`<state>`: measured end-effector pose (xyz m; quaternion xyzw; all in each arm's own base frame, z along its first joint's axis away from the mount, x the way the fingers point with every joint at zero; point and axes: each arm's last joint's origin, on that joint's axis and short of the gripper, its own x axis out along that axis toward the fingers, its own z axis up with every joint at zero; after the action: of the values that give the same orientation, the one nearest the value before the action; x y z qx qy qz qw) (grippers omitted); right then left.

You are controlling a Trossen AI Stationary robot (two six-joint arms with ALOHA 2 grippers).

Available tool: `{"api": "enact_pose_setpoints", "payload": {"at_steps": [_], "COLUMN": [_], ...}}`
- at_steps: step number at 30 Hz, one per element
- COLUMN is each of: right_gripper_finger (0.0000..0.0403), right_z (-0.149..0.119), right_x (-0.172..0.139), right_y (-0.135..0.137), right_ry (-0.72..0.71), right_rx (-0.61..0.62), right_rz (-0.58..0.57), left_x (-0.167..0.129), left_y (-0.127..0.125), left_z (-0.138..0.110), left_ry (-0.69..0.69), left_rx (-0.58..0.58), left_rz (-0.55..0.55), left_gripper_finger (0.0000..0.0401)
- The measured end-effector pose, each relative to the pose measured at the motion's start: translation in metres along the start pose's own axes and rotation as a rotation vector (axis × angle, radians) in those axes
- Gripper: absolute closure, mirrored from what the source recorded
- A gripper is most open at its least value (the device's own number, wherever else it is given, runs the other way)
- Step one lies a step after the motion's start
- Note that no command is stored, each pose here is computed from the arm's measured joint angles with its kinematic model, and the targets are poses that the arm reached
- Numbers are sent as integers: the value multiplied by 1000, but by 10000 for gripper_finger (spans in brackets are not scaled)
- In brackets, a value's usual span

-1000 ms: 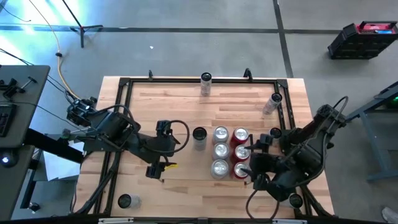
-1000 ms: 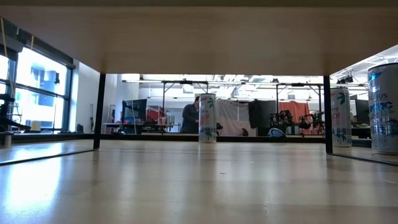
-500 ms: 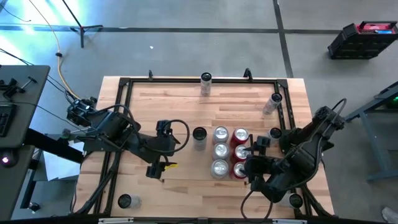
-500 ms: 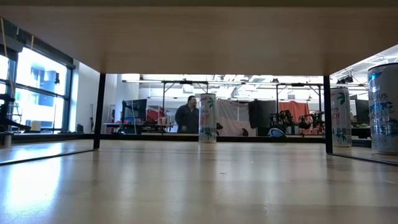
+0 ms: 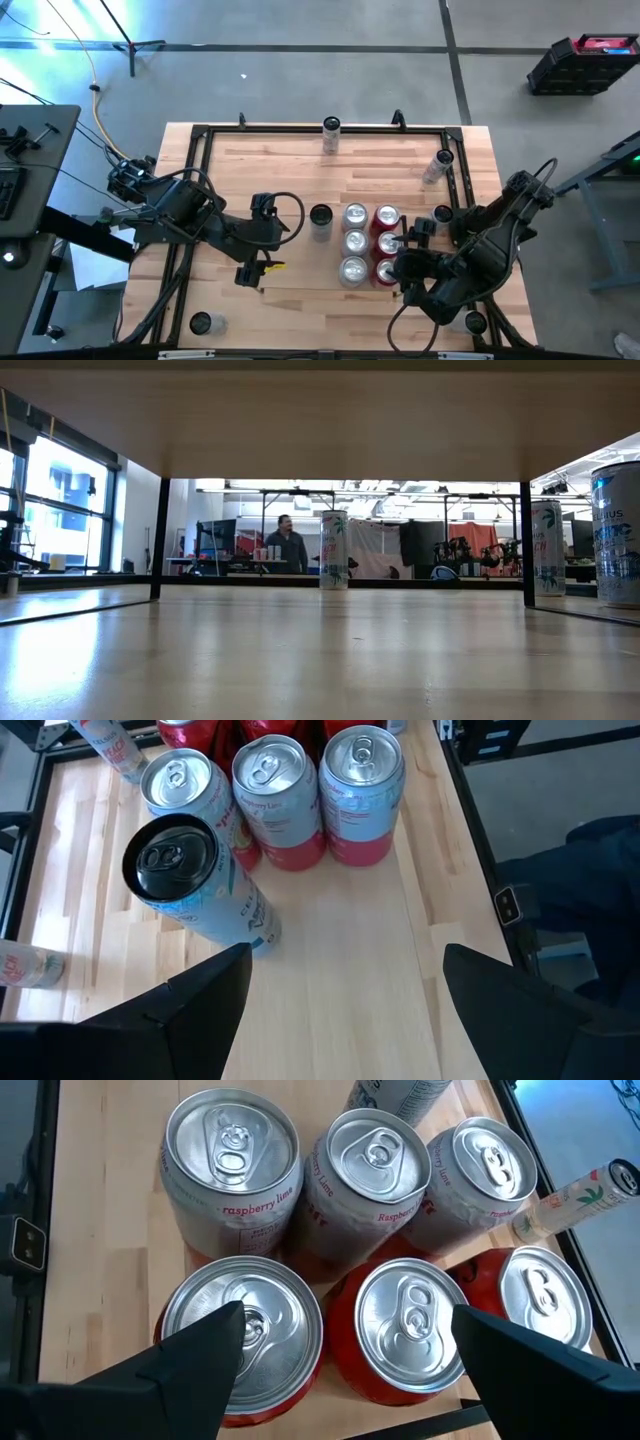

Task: Place canned beverage on shelf
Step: Adjust the pink-white and red-black soda cans on the shelf

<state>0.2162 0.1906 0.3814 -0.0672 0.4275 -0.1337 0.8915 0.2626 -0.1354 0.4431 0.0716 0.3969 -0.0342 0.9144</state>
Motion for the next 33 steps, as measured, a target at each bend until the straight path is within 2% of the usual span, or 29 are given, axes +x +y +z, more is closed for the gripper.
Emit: {"api": "enact_pose_setpoints", "payload": {"at_steps": [18, 33], "right_gripper_finger": [61, 61], "right_z": [-1, 3], "right_x": [-5, -3], "right_y": [-7, -4], "right_ry": [-15, -4], "right_rx": [-10, 4], "right_rz": [-19, 45], "left_x": [-2, -2], "left_y": [-5, -7], "left_z": [-1, -2], "left_ry": [-2, 2], "left_rx": [7, 10], "left_rz": [-14, -36], "left_gripper_finger": [80, 80]}}
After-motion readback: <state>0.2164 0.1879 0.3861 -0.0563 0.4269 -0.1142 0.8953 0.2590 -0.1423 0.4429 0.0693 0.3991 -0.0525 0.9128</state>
